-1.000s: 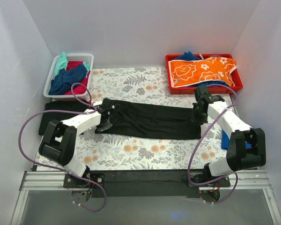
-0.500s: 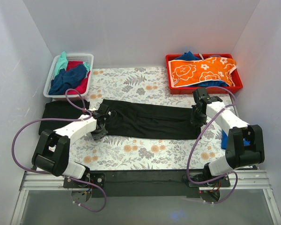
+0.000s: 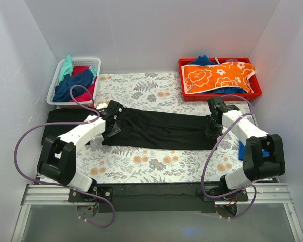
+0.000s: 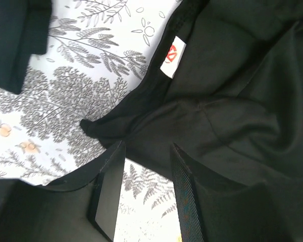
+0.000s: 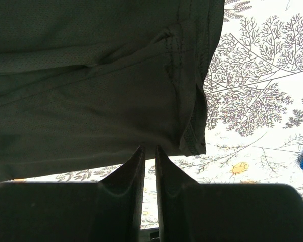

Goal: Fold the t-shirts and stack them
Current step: Fold the tshirt

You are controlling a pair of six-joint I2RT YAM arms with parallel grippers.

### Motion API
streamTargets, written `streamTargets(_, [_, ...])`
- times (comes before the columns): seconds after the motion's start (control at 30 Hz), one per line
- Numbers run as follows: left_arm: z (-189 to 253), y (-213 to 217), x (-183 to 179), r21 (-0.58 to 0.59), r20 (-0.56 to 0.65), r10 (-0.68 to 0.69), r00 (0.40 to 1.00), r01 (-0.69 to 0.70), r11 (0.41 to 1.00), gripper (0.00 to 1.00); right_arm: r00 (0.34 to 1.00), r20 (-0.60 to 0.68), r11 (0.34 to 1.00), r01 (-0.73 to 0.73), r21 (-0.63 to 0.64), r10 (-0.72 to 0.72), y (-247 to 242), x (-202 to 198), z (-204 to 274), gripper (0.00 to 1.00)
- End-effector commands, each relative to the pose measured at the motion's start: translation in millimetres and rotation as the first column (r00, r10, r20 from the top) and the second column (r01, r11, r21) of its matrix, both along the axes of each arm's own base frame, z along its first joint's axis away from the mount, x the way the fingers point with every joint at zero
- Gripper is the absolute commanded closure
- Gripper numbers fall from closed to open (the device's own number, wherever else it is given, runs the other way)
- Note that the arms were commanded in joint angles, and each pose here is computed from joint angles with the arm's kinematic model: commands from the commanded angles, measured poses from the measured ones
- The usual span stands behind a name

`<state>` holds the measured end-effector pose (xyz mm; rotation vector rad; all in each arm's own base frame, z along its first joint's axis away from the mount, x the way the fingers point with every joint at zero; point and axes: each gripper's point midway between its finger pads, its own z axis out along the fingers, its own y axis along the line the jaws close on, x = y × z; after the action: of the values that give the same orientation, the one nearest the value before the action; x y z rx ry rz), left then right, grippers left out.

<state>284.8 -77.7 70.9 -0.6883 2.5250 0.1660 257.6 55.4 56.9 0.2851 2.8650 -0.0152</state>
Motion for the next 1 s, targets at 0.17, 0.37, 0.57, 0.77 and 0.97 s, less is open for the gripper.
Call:
streamTargets(0.17, [-34, 5, -12, 0.012, -0.086, 0.033, 0.996, -0.032, 0.999, 0.64, 1.000, 0.025, 1.000, -0.011, 0.004, 0.011, 3, 7, 3, 0.82])
streamTargets(0.37, [-58, 16, -39, 0.035, -0.193, 0.101, 0.976, -0.096, 0.995, 0.89, 1.000, 0.012, 1.000, -0.011, -0.005, 0.011, 1, 4, -1, 0.82])
streamTargets(0.57, [-55, 22, -54, 0.032, -0.214, 0.150, 0.965, -0.146, 0.989, 1.00, 1.000, 0.006, 1.000, -0.012, -0.007, 0.012, 0, 2, -3, 0.82])
streamTargets(0.77, [-34, 30, -62, 0.043, -0.181, 0.197, 0.964, -0.192, 0.980, 1.00, 1.000, 0.001, 1.000, -0.017, -0.007, 0.017, 0, 1, -5, 0.82])
streamTargets(0.97, [-4, 30, -57, 0.004, -0.103, 0.195, 0.975, -0.196, 0.981, 1.00, 1.000, -0.007, 1.000, -0.020, 0.005, 0.020, 2, 0, -7, 0.82])
